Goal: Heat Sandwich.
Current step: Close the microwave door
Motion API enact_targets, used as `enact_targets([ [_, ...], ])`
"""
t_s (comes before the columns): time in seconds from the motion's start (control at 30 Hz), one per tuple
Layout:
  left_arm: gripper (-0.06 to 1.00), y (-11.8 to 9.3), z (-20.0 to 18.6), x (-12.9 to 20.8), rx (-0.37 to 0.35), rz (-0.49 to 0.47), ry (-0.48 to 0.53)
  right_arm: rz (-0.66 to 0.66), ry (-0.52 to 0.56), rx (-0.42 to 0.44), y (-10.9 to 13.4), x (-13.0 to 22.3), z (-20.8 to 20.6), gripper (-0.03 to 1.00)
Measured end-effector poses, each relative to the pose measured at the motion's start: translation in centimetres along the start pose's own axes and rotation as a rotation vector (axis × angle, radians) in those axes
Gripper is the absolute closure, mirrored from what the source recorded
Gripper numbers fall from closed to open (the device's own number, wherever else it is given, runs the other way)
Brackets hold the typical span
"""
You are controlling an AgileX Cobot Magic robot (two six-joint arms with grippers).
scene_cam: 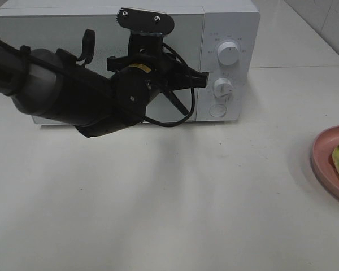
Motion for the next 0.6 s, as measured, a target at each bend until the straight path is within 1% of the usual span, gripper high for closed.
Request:
enact_targets([
  [0.1, 0.94, -0.3, -0.4, -0.6, -0.032, 0.02, -0.012, 0.0, 0.0, 0.0, 0.0, 0.0, 0.0, 0.21],
  [0.17, 0.94, -0.4, -0.5, -0.5, -0.038, 0.016, -0.003, 0.0, 0.0, 0.0, 0.0, 0.0, 0.0, 0.21],
  [0.23, 0.94, -0.8, -0.8, -0.4, -0.044, 0.014, 0.012, 0.0, 0.0, 0.0, 0.0, 0.0, 0.0, 0.21],
  [0.27, 0.94, -1.3, -1.2, -0.3, -0.043, 0.015, 0.025, 0.0, 0.0, 0.0, 0.0, 0.0, 0.0, 0.21],
  [0.3, 0.94, -1.3, -1.2, -0.3, -0.043, 0.015, 0.025, 0.0, 0.0, 0.0, 0.0, 0.0, 0.0, 0.21],
  [0.4, 0.94, -1.9, -2.1, -0.5, -0.03, 0.026, 0.032, 0.0, 0.0, 0.0, 0.0, 0.0, 0.0, 0.21],
  [0.5, 0.94, -1.9, -3.2, -1.2, -0.013, 0.027, 0.031, 0.0, 0.0, 0.0, 0.0, 0.0, 0.0, 0.21],
  [0.57, 0.94, -2.0, -3.8, -1.0, 0.012, 0.026, 0.052, 0.0, 0.0, 0.0, 0.0, 0.0, 0.0, 0.21],
  [0.6, 0.94, -2.0, -3.8, -1.0, 0.012, 0.026, 0.052, 0.0, 0.0, 0.0, 0.0, 0.0, 0.0, 0.21],
])
Point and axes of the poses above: a point on each arm's last joint axis where the gripper is mounted, z pointing out along that axis toward the gripper, y along the wrist's bending axis when the last joint is at zero, x = y × z, the point moved 8 cm from there along z, pointing out along that axis toward the gripper, and after that the axes turned 15 degrees about z, right-handed, at the moved point
